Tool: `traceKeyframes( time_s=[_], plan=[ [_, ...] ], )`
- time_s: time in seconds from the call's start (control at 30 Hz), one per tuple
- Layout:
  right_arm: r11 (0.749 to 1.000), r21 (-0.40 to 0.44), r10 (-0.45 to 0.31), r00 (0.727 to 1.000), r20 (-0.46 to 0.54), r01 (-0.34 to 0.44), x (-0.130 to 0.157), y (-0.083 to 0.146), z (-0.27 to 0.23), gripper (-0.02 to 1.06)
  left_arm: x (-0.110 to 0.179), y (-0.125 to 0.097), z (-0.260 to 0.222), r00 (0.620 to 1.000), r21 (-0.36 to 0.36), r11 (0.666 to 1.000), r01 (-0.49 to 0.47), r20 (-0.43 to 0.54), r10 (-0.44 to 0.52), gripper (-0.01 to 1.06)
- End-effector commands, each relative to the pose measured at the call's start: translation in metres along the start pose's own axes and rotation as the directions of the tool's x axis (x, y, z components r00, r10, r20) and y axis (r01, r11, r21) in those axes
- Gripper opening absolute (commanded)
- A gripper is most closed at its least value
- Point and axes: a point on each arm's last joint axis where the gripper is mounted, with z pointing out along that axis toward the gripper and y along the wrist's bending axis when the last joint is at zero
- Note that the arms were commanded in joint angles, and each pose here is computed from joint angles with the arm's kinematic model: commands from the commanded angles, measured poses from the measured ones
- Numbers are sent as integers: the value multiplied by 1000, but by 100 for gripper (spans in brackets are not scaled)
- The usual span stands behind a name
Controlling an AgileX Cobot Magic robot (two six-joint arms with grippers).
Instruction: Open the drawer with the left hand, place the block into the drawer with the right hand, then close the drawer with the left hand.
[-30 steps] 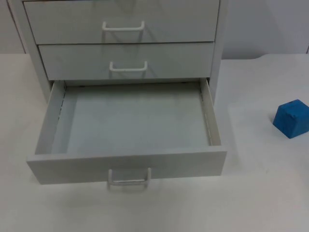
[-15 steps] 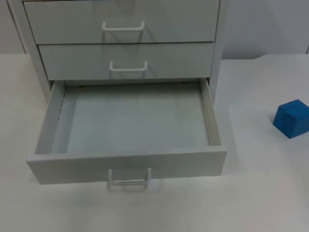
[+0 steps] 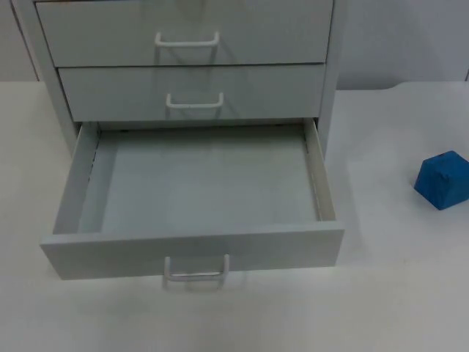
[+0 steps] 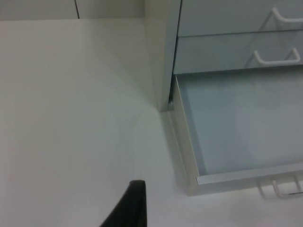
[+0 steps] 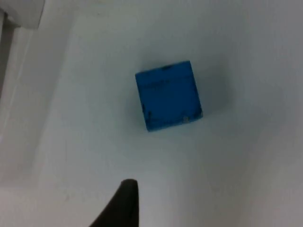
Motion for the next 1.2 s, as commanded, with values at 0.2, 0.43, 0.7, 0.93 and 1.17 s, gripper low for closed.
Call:
traceKeyframes(
  time_s=[0.2, 0.43, 0.7, 0.93, 1.17],
  plan=[
    [990, -30, -136, 991, -19, 135, -36, 11, 67, 105, -1, 0, -1, 1000, 1, 1000, 13, 26, -13, 105],
    [975, -15, -223, 975, -18, 223, -36, 26, 122, 105, -1, 0, -1, 1000, 2, 1000, 13, 24, -13, 105],
    [974, -20, -226, 973, -50, 225, -24, 26, 156, 90, -1, 0, -1, 1000, 3, 1000, 15, 24, -15, 105],
    [974, -26, -226, 972, -63, 225, -25, 26, 151, 27, -1, 0, -1, 1000, 0, 1000, 12, 26, -12, 105],
    [974, -13, -224, 975, -6, 224, -41, 26, 102, 0, -1, 0, -1, 999, -1, 1000, 12, 32, -12, 105]
  ],
)
